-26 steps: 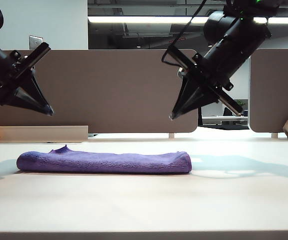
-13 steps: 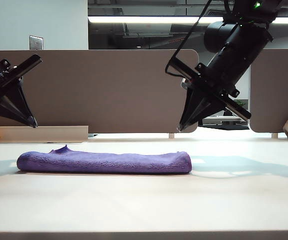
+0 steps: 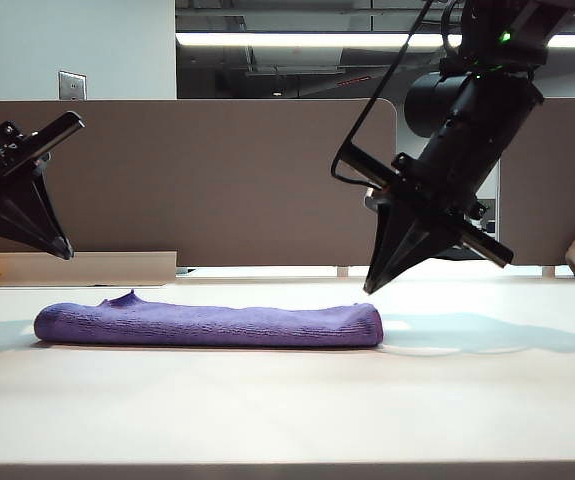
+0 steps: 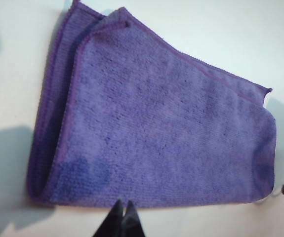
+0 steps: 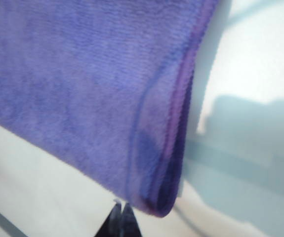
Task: Fold the bottom of the cloth upward, then fold it vertically to form a square shape.
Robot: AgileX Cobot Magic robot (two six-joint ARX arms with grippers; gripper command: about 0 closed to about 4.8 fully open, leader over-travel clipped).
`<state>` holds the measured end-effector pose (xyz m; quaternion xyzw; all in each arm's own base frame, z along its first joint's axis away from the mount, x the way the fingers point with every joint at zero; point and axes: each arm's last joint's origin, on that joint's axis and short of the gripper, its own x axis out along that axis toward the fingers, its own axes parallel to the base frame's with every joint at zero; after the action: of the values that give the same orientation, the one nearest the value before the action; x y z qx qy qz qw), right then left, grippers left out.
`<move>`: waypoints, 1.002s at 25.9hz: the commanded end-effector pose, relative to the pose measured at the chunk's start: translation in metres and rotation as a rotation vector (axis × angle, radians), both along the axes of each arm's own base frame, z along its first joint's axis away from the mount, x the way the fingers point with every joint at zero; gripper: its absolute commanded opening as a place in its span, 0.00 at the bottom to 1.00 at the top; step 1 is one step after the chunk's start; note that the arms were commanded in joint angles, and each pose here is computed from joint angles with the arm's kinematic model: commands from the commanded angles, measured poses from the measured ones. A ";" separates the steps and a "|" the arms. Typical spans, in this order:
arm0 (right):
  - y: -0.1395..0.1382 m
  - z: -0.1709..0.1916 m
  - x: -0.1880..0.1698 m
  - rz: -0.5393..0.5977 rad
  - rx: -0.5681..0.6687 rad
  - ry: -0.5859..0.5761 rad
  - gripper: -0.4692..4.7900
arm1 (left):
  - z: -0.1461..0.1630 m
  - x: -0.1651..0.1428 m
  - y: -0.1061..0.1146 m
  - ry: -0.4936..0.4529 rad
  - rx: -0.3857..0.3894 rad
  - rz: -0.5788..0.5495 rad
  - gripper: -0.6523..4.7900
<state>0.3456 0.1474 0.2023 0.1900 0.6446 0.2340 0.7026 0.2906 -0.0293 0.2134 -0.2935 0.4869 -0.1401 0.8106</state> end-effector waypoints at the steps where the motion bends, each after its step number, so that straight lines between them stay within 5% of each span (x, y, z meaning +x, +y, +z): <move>1: 0.003 -0.005 0.001 0.004 -0.004 0.012 0.07 | 0.001 0.000 0.000 -0.011 0.005 -0.013 0.12; 17: 0.005 -0.022 0.002 0.006 -0.036 0.086 0.07 | -0.001 -0.004 0.000 0.001 0.042 -0.066 0.18; 26: 0.017 -0.029 -0.009 0.110 -0.081 0.106 0.07 | -0.002 -0.005 0.000 0.005 0.050 -0.079 0.18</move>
<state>0.3391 0.1634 0.1748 0.1532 0.6934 0.2338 0.6641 0.2854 -0.0291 0.2099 -0.2563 0.5071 -0.1553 0.8081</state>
